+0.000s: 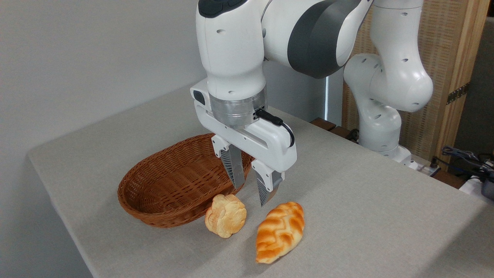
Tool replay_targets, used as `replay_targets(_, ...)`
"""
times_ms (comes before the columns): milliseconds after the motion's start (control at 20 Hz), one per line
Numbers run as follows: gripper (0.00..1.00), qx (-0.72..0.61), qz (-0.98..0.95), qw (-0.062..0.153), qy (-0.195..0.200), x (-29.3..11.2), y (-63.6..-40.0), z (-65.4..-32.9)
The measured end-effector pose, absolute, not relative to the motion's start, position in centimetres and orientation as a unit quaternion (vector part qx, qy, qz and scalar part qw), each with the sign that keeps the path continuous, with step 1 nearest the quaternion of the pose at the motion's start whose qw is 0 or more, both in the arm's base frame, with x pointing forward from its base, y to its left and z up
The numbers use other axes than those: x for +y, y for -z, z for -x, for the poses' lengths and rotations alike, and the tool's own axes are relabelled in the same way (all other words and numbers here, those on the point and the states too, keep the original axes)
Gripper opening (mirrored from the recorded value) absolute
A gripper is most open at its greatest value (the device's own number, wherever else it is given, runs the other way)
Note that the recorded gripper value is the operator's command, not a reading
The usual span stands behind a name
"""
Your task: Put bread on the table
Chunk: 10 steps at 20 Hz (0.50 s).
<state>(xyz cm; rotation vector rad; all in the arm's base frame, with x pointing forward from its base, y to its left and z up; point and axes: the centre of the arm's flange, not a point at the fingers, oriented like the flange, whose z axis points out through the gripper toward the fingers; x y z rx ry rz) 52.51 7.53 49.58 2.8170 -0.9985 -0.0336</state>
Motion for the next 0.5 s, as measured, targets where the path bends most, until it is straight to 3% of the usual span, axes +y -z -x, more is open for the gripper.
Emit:
replay_targets(50,0.86,-0.334,-0.940,0.075,0.010,7.5,-49.7,-52.6)
replay_targets(150,0.98,-0.337,-0.939,0.071,0.000,7.1,-50.4,-52.9)
replay_targets(350,1.00,-0.364,-0.928,0.055,-0.057,3.4,-53.3,-54.4)
replay_targets(500,1.00,-0.393,-0.915,0.045,-0.076,-0.3,-54.2,-55.0)
